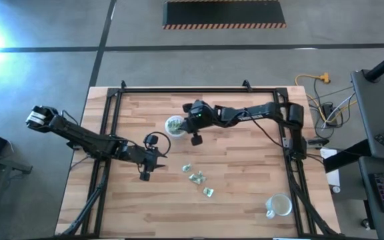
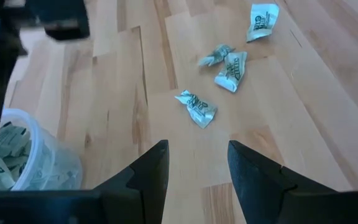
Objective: Pick and place Stevia / Truvia into bins
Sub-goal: Put the stevia packet into the transparent container
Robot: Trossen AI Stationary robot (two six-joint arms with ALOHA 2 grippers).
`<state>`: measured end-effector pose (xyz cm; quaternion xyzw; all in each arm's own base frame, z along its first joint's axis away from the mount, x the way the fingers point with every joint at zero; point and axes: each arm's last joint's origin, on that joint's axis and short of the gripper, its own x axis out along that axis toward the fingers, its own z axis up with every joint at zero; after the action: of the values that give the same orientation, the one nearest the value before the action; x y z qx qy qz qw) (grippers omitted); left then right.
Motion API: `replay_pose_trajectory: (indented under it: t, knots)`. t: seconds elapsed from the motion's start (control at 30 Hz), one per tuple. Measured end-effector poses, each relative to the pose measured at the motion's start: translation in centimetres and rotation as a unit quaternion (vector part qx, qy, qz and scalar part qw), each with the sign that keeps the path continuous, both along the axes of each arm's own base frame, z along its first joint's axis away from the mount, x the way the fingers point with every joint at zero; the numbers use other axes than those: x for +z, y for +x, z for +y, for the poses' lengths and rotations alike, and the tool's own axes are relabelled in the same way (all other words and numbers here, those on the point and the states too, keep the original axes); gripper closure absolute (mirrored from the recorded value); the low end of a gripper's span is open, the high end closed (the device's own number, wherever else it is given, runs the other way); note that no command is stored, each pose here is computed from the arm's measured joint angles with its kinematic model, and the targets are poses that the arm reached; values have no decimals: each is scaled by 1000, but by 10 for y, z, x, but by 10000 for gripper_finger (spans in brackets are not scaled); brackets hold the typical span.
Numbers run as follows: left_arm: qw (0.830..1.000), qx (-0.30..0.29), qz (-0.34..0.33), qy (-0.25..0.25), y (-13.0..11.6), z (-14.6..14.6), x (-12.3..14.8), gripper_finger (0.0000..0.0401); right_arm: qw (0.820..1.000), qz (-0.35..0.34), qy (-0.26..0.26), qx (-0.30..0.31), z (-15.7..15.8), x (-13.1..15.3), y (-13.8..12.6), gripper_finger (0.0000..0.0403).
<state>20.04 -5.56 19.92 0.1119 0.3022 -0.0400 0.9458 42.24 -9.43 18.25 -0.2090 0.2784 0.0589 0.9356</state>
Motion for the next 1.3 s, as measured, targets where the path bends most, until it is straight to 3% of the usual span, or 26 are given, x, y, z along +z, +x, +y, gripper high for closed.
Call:
replay_pose_trajectory:
  t: [0.57,0.93,1.1,1.3]
  knots:
    - [1000,0,1,0,0,0,-1,253,999,36,3,-34,-3,2,4,391]
    - [1000,0,1,0,0,0,-1,253,998,44,5,-34,-3,3,2,297]
    - [1000,0,1,0,0,0,-1,253,999,26,-2,-30,-1,26,-5,269]
    - [1000,0,-10,-2,1,0,0,253,998,61,6,-18,14,54,-26,262]
